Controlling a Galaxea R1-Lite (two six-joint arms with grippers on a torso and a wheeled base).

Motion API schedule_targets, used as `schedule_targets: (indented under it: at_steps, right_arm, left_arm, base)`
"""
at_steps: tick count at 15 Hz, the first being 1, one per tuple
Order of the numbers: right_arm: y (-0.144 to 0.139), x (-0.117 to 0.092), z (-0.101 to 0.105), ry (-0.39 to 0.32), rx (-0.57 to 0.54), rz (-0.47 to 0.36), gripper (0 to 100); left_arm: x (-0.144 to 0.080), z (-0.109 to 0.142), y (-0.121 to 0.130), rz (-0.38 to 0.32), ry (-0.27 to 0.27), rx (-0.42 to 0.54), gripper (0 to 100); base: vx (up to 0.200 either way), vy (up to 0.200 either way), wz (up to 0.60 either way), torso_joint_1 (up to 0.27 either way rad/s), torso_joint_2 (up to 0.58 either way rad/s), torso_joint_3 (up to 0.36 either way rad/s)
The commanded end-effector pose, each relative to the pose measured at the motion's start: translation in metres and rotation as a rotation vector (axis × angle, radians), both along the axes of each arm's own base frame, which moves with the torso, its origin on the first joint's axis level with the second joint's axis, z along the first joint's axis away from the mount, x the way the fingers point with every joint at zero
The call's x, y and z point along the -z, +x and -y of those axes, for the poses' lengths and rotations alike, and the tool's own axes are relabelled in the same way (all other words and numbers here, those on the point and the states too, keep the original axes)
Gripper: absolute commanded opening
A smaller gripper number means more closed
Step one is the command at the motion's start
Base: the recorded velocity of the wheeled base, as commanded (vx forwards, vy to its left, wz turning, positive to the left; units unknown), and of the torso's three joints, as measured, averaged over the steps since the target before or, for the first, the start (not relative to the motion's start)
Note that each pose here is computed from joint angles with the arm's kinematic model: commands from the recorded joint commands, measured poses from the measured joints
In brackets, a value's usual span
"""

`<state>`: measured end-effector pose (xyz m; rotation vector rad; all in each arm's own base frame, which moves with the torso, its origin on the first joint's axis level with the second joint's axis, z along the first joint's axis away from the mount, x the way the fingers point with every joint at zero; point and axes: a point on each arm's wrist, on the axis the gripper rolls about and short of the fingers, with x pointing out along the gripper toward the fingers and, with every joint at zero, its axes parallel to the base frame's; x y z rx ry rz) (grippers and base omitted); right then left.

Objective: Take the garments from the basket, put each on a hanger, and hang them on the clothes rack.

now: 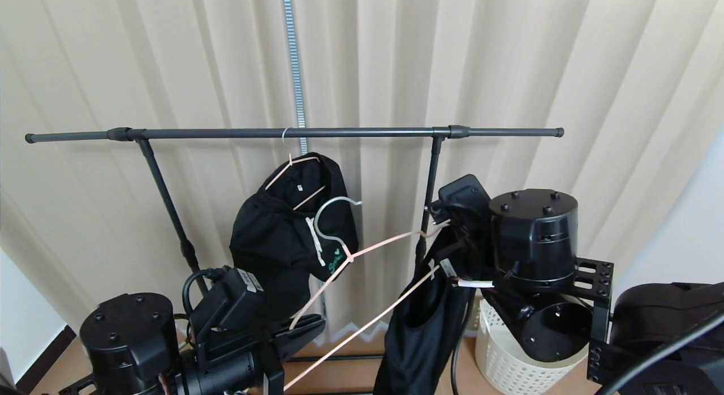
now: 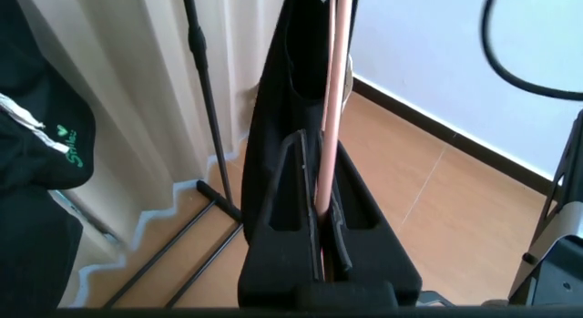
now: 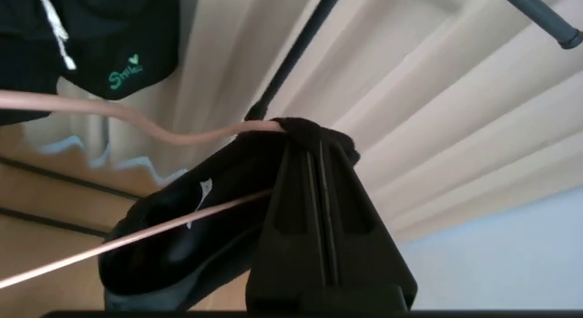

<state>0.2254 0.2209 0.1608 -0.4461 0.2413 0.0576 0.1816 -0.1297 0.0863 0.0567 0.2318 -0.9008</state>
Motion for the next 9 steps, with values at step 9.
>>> schedule_targets:
  at_steps: [9]
  right_arm:
    - [-0.049, -0.012, -0.036, 0.15, -0.175, 0.009, 0]
  left_arm:
    - [0.003, 0.0, -0.004, 0.007, -0.005, 0.009, 0]
  base:
    - [0.0, 0.0, 0.0, 0.0, 0.0, 0.0]
